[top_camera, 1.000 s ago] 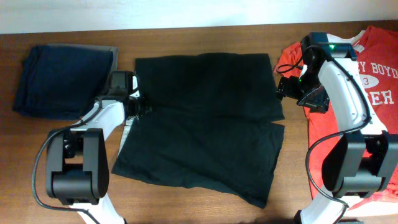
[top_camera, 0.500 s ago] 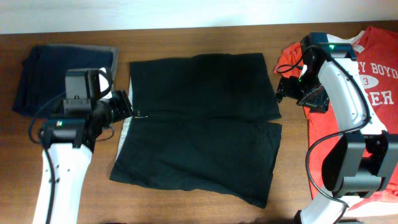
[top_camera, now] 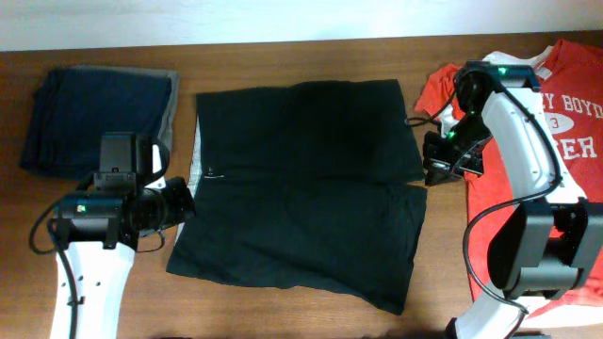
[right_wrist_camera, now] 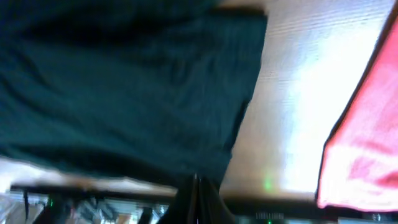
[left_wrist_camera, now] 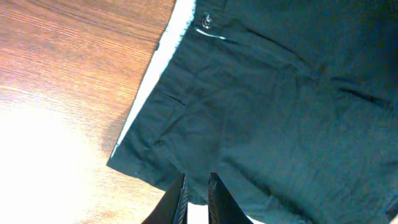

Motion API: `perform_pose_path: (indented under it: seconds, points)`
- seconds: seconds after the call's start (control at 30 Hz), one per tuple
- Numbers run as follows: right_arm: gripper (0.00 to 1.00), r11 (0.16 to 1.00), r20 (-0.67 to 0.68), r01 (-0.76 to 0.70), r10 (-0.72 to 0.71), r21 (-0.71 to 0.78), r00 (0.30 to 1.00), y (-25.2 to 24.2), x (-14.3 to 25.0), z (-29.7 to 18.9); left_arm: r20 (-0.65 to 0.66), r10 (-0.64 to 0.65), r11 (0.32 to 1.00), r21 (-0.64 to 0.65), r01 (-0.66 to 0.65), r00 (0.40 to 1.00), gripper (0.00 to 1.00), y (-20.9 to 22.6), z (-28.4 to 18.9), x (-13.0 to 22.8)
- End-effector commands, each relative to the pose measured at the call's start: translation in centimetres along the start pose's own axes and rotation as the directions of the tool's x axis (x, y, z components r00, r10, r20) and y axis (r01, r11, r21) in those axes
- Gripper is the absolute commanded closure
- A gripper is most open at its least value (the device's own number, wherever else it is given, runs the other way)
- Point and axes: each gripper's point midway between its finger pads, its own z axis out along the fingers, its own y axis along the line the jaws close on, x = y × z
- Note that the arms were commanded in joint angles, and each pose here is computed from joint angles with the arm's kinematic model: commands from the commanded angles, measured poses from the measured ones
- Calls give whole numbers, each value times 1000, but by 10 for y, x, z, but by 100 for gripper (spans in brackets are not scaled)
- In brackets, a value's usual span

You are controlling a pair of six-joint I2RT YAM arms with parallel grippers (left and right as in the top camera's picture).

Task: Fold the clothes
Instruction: 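Move the right gripper down to the pants' bottom right leg and grasp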

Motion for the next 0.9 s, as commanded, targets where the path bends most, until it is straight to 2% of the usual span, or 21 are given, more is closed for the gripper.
perform_pose_path:
  seconds: [0.0,0.13,0.2,0.27,0.4,0.57,0.63,0.67,0.7,0.83,0.87]
  points:
    - [96,997,57,78,-76,-29,995,22,25,-25,8,6,1000,-29,-6,1000,87,6,0,1]
    - [95,995,94,102,-100,-19,990,42,76,-35,14,7,999,-46,-6,1000,83,8,0,-1]
    - [94,996,42,85,-85,7,995,41,113,-3,14,7,999,-47,-6,1000,82,9,0,-1]
    - [94,998,15,58,-58,21,998,33,131,25,14,7,999,-47,-6,1000,81,9,0,-1]
    - [82,998,-31,-42,43,47,999,9,151,89,14,7,999,-47,-6,1000,81,9,0,-1]
    - [78,979,-41,-194,196,64,980,-13,156,144,14,7,999,-47,-6,1000,81,8,0,-1]
    - [78,973,-66,-223,227,61,972,-18,164,157,14,7,999,-47,-6,1000,81,8,0,-1]
    - [66,972,-80,-227,231,61,970,-19,168,160,14,7,999,-47,-6,1000,81,9,0,-1]
    - [60,971,-90,-229,234,62,968,-20,170,162,14,7,999,-47,-6,1000,81,8,0,-1]
    - [59,967,-143,-251,253,36,957,-18,182,170,14,7,999,-47,-6,1000,81,8,0,-1]
    - [60,955,-141,-293,297,43,944,-20,183,174,14,7,999,-47,-6,1000,81,9,0,0]
